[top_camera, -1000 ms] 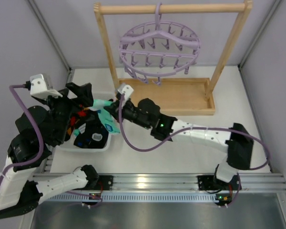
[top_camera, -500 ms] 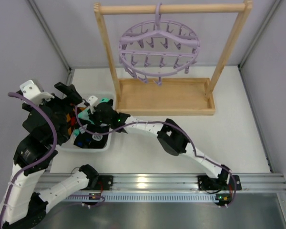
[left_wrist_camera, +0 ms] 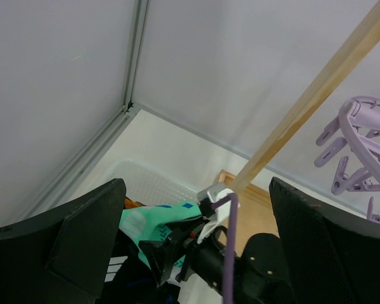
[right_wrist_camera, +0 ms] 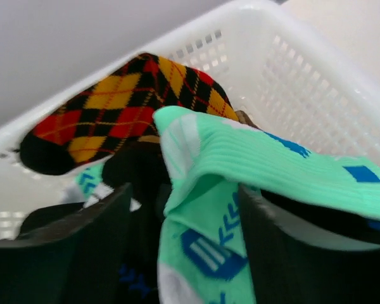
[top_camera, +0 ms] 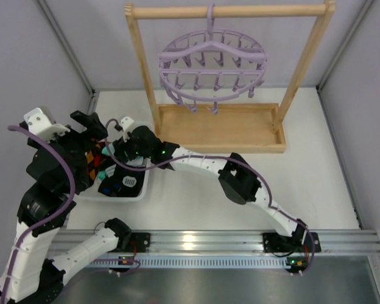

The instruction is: Remove the socks clipped to the hanger

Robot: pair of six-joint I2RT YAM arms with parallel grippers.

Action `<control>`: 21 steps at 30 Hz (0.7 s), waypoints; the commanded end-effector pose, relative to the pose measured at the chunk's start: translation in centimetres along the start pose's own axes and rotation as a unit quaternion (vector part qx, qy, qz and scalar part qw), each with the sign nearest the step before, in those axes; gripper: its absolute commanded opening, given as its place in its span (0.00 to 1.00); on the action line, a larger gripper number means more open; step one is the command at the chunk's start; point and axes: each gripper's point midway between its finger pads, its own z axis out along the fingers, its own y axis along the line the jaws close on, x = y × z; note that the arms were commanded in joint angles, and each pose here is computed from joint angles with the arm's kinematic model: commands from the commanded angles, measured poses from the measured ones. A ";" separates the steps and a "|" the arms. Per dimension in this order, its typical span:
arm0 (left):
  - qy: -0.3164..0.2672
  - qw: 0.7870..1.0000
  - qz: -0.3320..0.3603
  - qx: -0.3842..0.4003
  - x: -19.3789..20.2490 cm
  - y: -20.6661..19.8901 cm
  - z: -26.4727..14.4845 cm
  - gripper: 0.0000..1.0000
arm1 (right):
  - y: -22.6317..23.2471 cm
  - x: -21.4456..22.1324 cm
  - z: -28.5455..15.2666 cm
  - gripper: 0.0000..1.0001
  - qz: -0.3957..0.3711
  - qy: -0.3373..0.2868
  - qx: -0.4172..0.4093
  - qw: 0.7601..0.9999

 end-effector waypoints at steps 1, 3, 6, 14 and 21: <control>-0.028 0.999 -0.024 0.020 -1.5 -0.6 -0.1 0.98 | 1.9 -12.6 -6.4 0.70 -0.012 -0.118 -0.024 0.993; -0.032 0.999 -0.021 0.033 -0.9 -0.9 0.0 0.98 | 1.7 -13.8 -9.5 0.82 -0.009 -0.135 -0.013 0.991; -0.037 0.996 -0.022 0.073 -0.9 -2.2 0.1 0.98 | 1.1 -15.7 -14.1 0.90 0.005 -0.173 0.007 0.985; 0.013 0.992 0.034 0.120 3.3 -4.7 4.3 0.98 | -5.0 -11.7 -29.3 0.99 0.026 -0.182 0.160 0.970; 0.084 0.981 0.075 0.160 8.5 -5.5 5.5 0.98 | -13.4 -3.1 -43.5 0.99 0.051 -0.090 0.354 0.929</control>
